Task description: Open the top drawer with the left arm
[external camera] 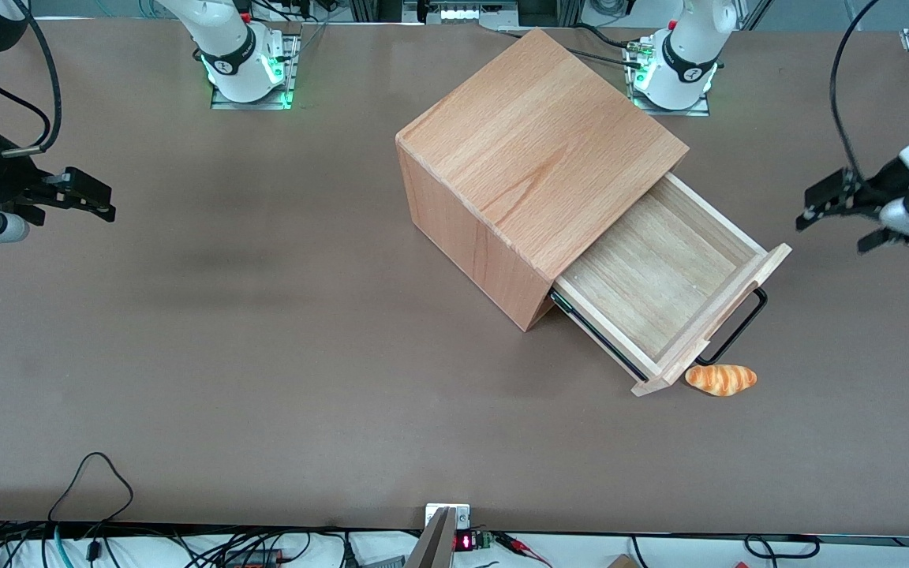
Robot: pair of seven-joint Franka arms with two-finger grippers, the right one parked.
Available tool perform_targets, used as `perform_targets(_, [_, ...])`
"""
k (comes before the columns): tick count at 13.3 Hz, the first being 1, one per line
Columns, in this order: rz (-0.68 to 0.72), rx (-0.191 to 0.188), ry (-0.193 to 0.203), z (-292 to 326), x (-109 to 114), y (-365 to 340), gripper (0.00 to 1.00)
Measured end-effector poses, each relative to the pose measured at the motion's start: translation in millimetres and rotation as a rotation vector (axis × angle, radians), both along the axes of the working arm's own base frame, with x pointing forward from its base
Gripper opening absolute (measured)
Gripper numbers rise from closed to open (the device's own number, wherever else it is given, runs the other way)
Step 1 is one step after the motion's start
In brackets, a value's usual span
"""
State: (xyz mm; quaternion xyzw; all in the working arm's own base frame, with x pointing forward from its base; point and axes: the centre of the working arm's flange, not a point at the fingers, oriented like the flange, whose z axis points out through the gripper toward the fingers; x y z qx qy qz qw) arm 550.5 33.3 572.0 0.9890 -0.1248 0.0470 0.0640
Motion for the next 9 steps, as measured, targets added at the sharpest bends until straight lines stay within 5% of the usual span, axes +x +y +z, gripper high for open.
perform_targets(2, [0.064,0.05,0.042,16.9,-18.9,2.0,1.0])
perform_targets(5, [0.124,0.11,0.042,36.5,-34.7,4.9,1.0])
perform_targets(9, [0.16,0.129,0.042,38.4,-37.1,6.6,1.0])
